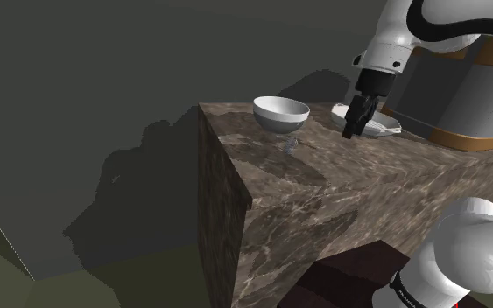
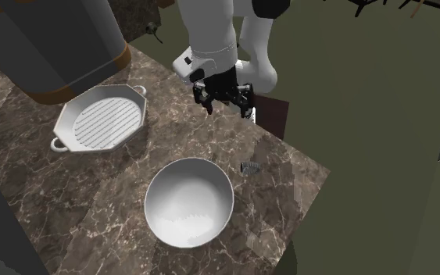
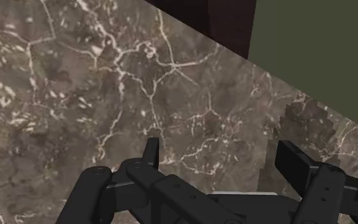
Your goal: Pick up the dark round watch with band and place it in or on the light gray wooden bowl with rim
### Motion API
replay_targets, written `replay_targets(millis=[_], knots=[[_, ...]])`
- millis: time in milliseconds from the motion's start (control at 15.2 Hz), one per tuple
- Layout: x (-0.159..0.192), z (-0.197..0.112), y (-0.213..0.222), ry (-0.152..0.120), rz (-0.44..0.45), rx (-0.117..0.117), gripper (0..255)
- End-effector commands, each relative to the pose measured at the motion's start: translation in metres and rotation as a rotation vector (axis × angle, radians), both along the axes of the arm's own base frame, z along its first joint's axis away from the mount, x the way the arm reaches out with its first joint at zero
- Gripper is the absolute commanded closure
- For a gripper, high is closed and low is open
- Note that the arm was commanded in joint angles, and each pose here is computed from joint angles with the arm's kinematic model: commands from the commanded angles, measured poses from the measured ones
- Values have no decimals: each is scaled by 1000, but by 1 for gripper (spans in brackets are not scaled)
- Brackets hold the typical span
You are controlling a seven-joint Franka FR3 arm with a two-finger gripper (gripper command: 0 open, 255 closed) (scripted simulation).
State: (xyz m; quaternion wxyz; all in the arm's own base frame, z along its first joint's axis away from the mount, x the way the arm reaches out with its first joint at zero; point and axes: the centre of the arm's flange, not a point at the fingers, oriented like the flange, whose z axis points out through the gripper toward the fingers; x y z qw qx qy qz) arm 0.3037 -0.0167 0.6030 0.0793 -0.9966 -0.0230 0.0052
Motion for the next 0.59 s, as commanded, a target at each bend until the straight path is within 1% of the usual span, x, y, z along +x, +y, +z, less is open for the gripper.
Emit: replay_targets(millis=[0, 528], knots=[[0, 0, 0, 0, 0, 0, 0], [85, -12, 66, 6, 41, -15, 0]])
